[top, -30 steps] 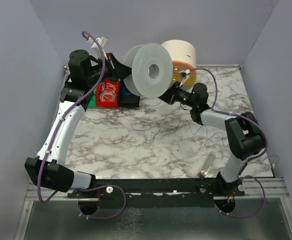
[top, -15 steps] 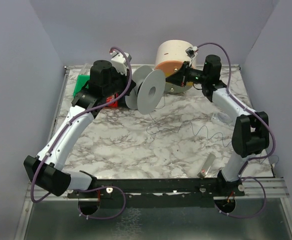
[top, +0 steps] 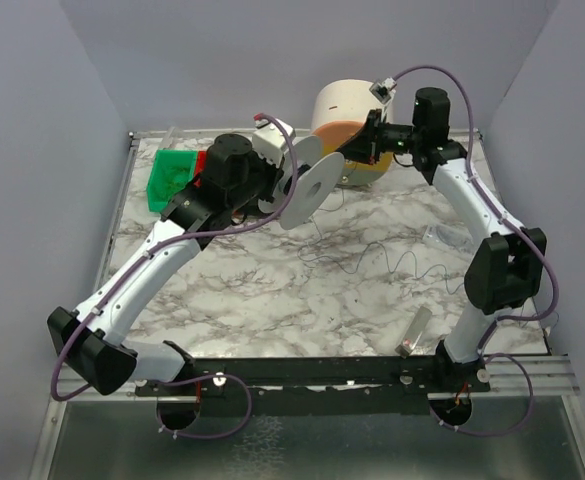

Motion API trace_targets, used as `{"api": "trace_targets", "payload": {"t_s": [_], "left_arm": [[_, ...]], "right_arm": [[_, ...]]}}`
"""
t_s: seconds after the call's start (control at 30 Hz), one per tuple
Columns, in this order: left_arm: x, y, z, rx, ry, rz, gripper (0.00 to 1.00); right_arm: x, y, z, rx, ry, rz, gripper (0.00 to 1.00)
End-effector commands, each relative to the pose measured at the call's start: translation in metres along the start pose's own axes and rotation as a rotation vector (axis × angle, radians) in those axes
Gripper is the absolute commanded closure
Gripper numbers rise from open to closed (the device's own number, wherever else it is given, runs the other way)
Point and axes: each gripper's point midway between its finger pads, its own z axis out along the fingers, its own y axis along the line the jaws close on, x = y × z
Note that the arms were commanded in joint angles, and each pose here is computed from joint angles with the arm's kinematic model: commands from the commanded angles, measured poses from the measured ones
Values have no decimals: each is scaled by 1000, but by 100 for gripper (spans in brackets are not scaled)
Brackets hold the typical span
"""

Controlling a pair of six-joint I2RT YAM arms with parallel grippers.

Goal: Wrap the cables
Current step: Wrap the cable around the cable reel.

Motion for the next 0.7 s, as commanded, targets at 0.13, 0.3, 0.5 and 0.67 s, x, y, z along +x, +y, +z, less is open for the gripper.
{"api": "trace_targets", "payload": {"t_s": [0.13,0.3,0.5,0.67], "left_arm": [[32,23,4,-119,119,177,100],[40,44,10,-279,152,181,100],[43,56,20,-402,177,173,100],[44,52,25,-426,189,189,100]], "right_arm": [[-11,14,-28,-49,77,-6,100],[-18,50,-35,-197,58,20,100],[-16,103,-36,-412,69,53,100],[-6,125,-26,-471,94,83,100]]}}
